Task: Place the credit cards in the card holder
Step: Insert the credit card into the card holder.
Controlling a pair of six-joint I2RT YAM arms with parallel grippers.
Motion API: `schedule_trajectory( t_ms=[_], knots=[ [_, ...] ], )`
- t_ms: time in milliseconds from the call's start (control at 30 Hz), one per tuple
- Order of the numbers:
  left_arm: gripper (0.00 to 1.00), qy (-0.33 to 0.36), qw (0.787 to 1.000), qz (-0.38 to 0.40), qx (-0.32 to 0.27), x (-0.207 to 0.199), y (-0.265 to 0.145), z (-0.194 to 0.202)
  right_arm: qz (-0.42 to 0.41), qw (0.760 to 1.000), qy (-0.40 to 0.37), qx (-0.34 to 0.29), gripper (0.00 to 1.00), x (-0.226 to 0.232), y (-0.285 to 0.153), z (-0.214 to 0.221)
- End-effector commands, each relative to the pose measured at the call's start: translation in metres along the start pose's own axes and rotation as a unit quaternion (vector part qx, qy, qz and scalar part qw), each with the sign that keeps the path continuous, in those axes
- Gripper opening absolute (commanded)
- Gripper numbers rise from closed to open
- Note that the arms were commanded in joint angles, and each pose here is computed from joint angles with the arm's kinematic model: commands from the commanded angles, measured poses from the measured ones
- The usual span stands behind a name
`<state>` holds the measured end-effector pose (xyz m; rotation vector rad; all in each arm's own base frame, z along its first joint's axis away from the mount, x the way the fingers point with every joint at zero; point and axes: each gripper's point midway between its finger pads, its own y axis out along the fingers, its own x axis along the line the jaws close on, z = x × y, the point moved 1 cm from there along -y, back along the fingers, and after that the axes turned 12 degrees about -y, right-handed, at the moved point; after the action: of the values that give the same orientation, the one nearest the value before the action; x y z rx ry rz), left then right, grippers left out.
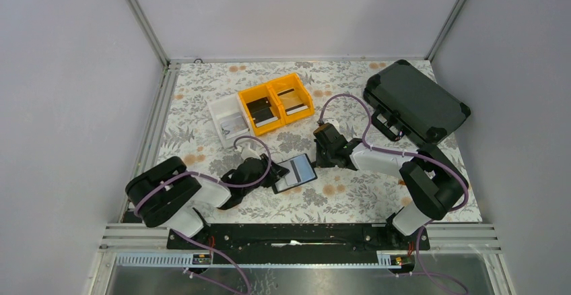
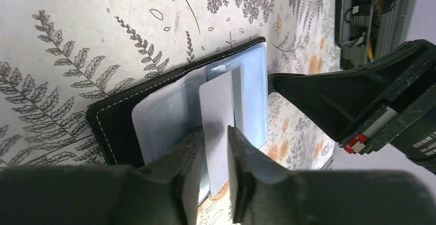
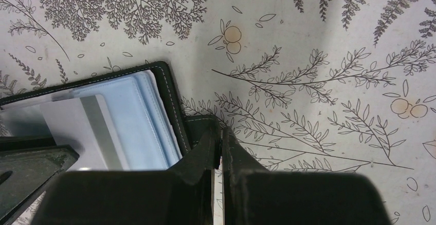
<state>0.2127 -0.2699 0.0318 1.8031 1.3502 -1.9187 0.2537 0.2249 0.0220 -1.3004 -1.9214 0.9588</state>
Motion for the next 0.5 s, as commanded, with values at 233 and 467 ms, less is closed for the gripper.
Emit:
schedule_trajectory(
  t_ms=[233, 467],
  knots=[
    [0.41, 0.061, 0.996, -0.056, -0.029, -0.0024, -0.0066, -0.0115, -0.012, 1.0, 0.006, -0.019, 0.0, 0.007, -0.004, -0.0112],
    [0.39, 0.064, 0.996, -0.061, -0.012, -0.0046, -0.0057, -0.0029, -0.013, 1.0, 0.006, -0.021, 0.0, 0.0065, -0.0054, -0.0108]
  ],
)
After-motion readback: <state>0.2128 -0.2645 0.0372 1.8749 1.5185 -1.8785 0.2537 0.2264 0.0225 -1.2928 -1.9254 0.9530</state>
